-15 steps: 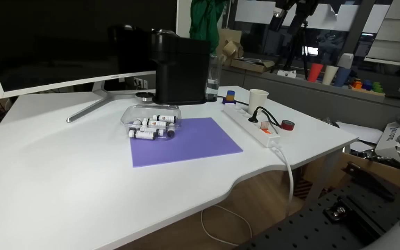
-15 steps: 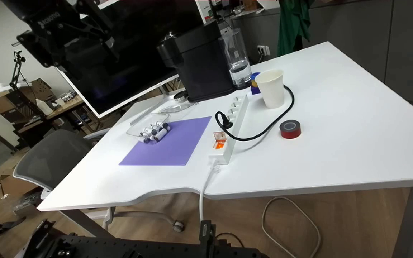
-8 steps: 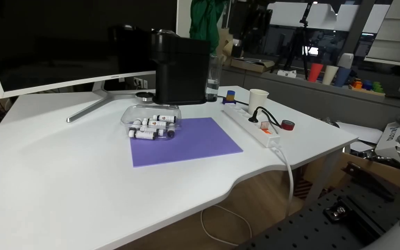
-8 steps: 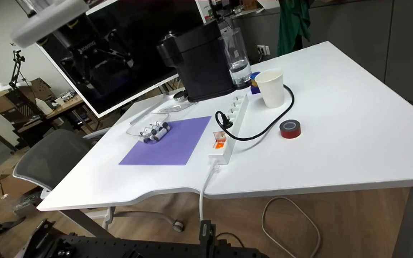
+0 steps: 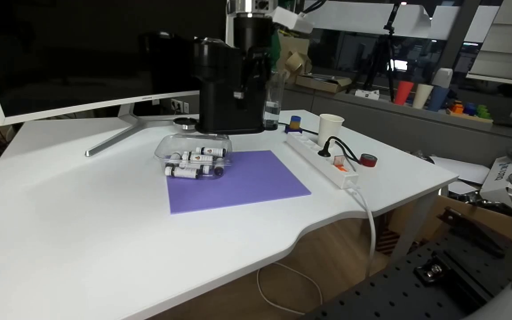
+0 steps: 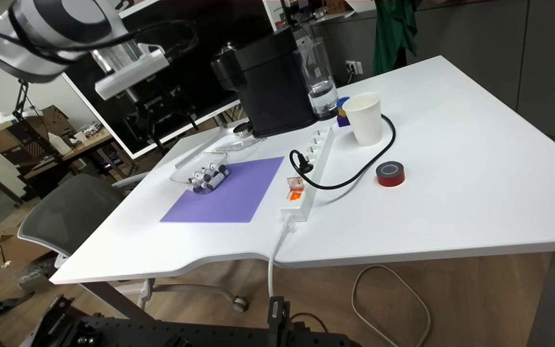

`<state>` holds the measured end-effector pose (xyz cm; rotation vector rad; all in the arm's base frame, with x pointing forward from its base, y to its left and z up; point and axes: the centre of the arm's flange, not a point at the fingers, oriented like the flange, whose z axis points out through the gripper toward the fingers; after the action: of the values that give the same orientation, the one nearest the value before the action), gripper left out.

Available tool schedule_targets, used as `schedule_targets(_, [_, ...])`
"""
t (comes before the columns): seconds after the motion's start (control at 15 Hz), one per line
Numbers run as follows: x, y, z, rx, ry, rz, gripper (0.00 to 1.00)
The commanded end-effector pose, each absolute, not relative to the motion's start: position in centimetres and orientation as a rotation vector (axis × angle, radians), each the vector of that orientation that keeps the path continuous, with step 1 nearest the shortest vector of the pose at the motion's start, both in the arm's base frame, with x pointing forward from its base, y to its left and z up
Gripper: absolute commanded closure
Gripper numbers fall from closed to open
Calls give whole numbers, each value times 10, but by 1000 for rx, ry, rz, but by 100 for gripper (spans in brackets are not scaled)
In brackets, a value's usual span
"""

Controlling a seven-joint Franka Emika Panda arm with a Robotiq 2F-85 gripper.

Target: Take one bottle out of the clear container on the left and put it on the purple placemat

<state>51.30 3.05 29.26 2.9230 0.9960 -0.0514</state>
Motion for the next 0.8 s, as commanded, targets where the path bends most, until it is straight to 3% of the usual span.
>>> schedule_targets(0.0, [523, 41, 283, 2930, 1018, -28, 0])
schedule_targets(0.47, [529, 44, 274, 2950, 1027, -15, 0])
schedule_targets(0.73, [555, 59, 258, 2929, 1055, 167, 0])
